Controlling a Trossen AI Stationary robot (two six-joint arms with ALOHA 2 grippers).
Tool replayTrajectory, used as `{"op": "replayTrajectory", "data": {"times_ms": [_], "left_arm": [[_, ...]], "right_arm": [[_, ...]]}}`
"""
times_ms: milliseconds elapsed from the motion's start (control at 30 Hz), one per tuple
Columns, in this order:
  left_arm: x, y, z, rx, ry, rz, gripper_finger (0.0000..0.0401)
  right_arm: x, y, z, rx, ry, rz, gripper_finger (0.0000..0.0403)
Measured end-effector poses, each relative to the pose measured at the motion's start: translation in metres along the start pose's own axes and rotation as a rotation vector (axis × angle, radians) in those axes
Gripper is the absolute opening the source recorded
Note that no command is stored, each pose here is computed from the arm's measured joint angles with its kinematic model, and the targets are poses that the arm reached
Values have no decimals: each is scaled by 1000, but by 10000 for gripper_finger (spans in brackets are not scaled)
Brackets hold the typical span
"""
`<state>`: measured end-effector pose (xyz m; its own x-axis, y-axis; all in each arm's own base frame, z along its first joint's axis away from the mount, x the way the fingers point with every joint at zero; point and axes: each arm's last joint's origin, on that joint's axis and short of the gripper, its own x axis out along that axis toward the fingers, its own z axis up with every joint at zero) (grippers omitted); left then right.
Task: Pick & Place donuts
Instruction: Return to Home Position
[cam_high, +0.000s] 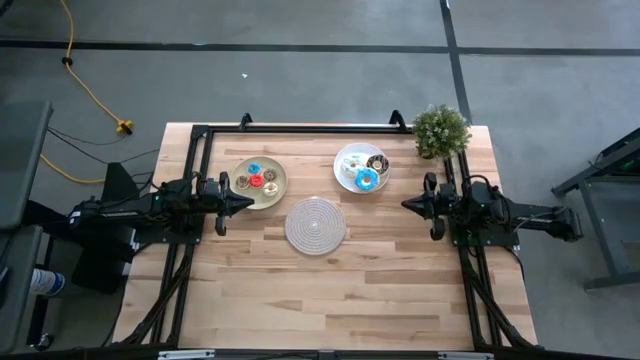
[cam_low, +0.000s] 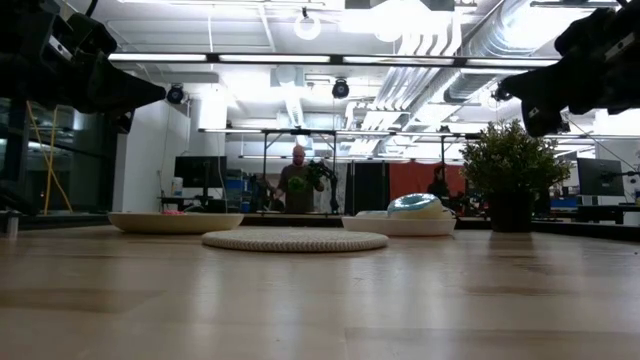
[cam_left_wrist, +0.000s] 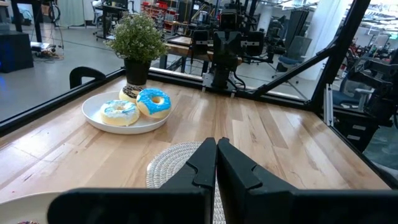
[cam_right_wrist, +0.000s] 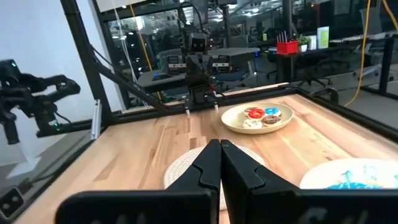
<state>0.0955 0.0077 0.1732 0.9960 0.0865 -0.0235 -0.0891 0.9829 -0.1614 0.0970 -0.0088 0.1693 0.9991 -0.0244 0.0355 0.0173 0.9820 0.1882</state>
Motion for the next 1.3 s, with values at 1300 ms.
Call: {"op": "replayTrajectory", "data": {"times_ms": [1300], "left_arm": [[0, 0, 0, 0, 0, 0, 7]], "right_arm": [[0, -1, -1, -18, 0, -31, 0]]}}
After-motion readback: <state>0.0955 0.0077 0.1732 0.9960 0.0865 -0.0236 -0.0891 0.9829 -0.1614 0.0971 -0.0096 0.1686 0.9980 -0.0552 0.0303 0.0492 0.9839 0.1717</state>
